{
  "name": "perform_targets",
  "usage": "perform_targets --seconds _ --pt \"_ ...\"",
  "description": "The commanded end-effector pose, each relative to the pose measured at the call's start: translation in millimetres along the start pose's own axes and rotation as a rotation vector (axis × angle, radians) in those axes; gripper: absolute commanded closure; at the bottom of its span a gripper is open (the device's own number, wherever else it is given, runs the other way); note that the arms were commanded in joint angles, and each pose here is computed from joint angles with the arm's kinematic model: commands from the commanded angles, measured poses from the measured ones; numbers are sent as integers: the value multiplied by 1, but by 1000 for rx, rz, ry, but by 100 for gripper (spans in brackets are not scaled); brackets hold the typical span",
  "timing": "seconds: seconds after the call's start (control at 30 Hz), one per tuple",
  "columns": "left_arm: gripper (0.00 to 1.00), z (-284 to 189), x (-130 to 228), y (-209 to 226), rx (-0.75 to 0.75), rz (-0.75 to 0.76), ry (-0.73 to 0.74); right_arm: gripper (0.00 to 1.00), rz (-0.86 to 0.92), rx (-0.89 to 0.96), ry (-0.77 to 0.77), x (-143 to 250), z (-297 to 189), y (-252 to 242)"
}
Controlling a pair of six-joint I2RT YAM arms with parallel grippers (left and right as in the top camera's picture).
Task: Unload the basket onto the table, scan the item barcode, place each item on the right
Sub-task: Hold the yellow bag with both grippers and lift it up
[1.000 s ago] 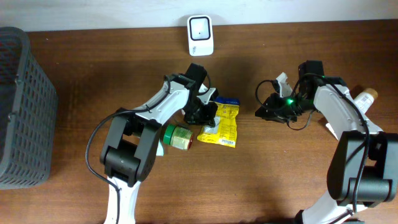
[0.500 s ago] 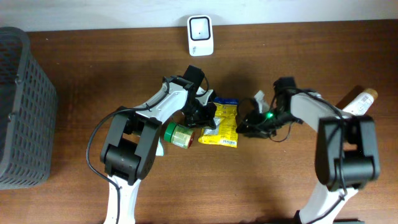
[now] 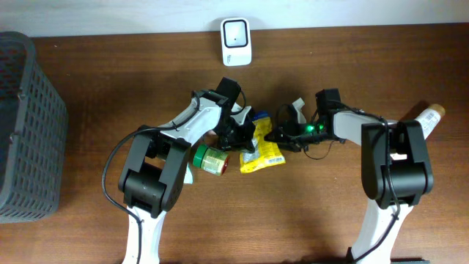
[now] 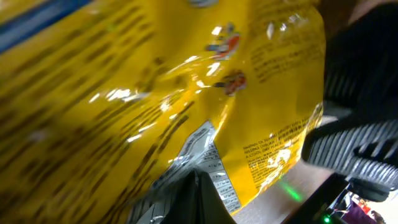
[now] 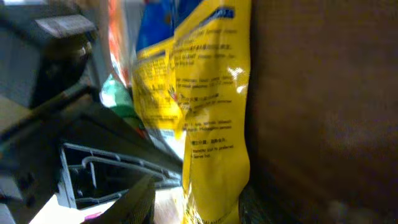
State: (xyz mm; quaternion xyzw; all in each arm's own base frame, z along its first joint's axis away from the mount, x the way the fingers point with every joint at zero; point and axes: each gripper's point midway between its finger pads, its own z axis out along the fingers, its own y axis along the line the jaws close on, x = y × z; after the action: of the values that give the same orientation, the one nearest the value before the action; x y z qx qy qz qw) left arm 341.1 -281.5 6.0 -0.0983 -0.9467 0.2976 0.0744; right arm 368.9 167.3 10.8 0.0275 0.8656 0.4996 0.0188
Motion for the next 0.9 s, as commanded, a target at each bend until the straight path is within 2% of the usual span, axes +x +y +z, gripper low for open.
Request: perform_targets --seconds 0.0,0.07,0.23,0.3,0.4,0.5,0.63,0.7,0.87 --pt "100 19 12 18 -21 -48 54 57 75 155 9 8 19 -50" --pt "100 19 12 18 -20 -44 54 57 40 146 6 5 23 -47" --pt "100 19 12 18 -20 -44 54 78 8 141 40 12 24 -44" --pt "100 19 12 18 -20 -41 54 83 -7 147 77 21 23 -44" --pt "100 19 12 18 -20 -40 54 86 -34 143 112 29 21 -42" --pt "100 19 12 18 -21 -33 54 95 -77 138 143 31 18 -34" --pt "100 18 11 16 -19 -34 55 96 -89 125 164 31 13 -25" --pt "100 8 8 9 -20 -2 53 96 -116 57 150 29 7 -7" --pt "100 -55 -12 -31 -7 128 -52 96 -154 -5 74 17 -24 28"
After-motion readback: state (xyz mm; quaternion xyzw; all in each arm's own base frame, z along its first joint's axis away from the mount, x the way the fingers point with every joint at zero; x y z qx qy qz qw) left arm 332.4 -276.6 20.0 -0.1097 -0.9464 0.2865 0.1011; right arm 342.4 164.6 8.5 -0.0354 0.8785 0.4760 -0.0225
